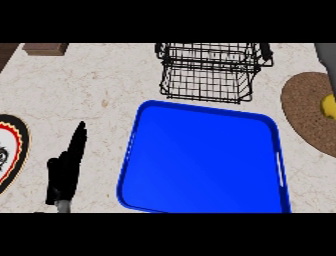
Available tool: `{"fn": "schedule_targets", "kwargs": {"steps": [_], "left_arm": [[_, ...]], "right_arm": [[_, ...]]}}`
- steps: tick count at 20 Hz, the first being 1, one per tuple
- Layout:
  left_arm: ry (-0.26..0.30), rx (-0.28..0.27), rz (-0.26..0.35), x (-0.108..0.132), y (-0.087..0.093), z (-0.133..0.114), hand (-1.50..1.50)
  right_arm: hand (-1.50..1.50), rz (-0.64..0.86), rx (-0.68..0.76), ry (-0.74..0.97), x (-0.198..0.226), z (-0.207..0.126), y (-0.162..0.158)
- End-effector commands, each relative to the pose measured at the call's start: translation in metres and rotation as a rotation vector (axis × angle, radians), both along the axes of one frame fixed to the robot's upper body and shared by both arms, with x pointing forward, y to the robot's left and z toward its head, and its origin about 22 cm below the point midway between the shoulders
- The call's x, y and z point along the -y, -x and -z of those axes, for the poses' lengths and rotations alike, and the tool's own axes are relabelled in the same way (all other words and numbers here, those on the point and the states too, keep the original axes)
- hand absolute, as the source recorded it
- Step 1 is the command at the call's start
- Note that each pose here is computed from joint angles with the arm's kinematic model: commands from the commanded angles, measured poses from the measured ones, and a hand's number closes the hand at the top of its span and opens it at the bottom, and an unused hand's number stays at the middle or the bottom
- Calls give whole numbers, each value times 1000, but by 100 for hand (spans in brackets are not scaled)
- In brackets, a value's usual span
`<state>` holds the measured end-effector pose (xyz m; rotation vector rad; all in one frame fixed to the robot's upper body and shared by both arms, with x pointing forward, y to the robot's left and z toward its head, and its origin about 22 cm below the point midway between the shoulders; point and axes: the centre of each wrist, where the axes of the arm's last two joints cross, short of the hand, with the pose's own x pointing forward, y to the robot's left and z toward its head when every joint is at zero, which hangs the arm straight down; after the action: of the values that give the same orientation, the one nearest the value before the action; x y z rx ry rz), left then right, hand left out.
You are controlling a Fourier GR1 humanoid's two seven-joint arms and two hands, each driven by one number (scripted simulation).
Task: Pick the can from the tray and place it in the tiered basket
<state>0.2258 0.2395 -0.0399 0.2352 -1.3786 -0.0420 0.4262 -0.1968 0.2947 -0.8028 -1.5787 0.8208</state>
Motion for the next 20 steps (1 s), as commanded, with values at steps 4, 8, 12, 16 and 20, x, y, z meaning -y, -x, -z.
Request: {"fn": "schedule_targets", "kwargs": {"steps": [4, 8, 12, 16, 20], "left_arm": [[-1, -65, -21, 12, 4, 12, 0], [-12, -56, -6, 13, 1, 7, 0], [1, -66, -7, -4, 11, 11, 0], [1, -59, 0, 2, 4, 12, 0], [14, -58, 4, 12, 8, 5, 0]], "right_arm": [[150, 43, -29, 23, -29, 56, -23], [150, 47, -69, -45, -37, 73, -33], [-150, 35, -178, -299, -31, 84, -38], [-150, 9, -186, -455, -26, 92, -42], [-150, 5, -114, -616, -4, 95, -45]]}}
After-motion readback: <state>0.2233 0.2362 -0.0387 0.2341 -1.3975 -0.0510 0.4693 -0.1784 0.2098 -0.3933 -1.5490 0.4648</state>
